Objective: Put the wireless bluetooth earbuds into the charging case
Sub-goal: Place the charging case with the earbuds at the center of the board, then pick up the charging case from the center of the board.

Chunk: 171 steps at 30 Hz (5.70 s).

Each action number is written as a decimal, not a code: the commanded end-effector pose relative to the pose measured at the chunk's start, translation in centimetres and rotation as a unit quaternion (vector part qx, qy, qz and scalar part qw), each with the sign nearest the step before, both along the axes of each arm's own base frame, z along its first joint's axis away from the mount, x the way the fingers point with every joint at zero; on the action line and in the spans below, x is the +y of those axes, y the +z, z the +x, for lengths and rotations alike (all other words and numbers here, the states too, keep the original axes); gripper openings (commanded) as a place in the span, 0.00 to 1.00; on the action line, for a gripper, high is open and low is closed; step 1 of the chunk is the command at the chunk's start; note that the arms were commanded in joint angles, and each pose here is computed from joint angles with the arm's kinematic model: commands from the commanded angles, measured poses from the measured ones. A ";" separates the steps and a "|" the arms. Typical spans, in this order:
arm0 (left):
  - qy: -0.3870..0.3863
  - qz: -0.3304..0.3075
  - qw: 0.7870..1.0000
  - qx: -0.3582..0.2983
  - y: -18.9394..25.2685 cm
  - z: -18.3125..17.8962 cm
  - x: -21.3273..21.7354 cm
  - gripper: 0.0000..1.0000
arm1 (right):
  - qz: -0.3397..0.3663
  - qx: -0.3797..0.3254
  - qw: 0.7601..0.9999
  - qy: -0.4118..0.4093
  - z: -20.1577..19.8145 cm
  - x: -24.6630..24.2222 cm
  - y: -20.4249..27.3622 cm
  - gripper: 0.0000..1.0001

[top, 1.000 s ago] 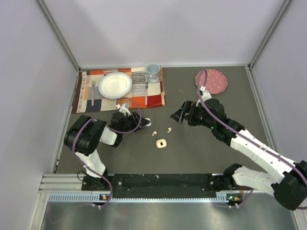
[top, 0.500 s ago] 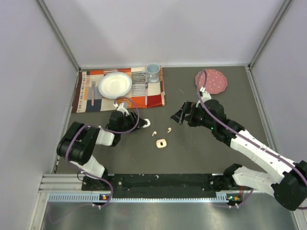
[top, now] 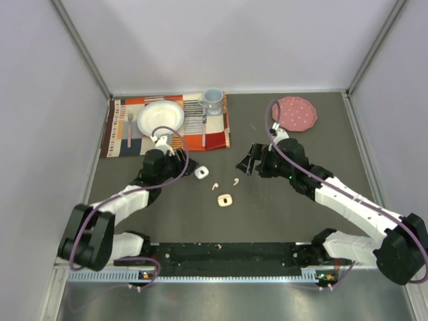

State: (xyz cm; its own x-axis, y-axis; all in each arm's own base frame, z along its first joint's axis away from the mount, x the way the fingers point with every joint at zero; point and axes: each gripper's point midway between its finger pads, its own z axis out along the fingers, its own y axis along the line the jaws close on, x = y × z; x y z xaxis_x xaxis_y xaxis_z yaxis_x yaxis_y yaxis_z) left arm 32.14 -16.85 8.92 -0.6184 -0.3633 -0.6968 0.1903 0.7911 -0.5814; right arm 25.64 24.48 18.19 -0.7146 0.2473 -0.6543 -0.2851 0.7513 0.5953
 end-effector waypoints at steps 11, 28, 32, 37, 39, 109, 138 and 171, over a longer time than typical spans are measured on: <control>0.020 0.033 0.984 -0.173 11.5 -1.7 2.8 0.67 | -0.007 -0.016 0.999 0.039 0.6 1.3 0.0 0.99; 0.066 0.001 0.957 -0.282 17.0 -5.0 5.1 0.90 | -0.043 -0.045 0.983 0.173 -3.3 4.5 -2.5 0.92; 0.084 -0.004 0.952 -0.295 17.4 -5.3 5.8 0.99 | -0.048 -0.016 0.983 0.179 -4.7 5.2 -4.6 0.89; 0.093 -0.004 0.949 -0.300 17.9 -5.5 6.1 0.99 | -0.056 0.032 0.985 0.160 -5.8 5.3 -7.9 0.86; 0.094 -0.005 0.949 -0.301 17.9 -5.6 6.2 0.99 | -0.056 0.035 0.986 0.152 -5.7 5.2 -8.7 0.85; 0.095 0.016 0.953 -0.287 15.5 -4.8 6.2 0.99 | -0.139 -0.326 0.841 0.409 -7.8 10.4 -10.6 0.80; 0.096 0.031 0.954 -0.282 15.0 -3.9 6.3 0.99 | -0.195 -0.341 0.823 0.410 -5.8 10.6 -13.9 0.67; 0.090 0.036 0.955 -0.279 14.4 -3.8 6.1 0.99 | -0.197 -0.312 0.836 0.407 -5.6 10.9 -15.6 0.58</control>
State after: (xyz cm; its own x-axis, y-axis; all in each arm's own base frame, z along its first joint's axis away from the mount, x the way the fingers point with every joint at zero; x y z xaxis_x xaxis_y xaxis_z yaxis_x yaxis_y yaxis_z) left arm 28.08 -10.92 22.23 -0.1247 -0.3666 -0.9220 0.2983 0.8724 -0.3873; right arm 20.18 34.48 2.27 -0.0410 -0.4850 -0.8735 -0.9533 0.2809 -0.1113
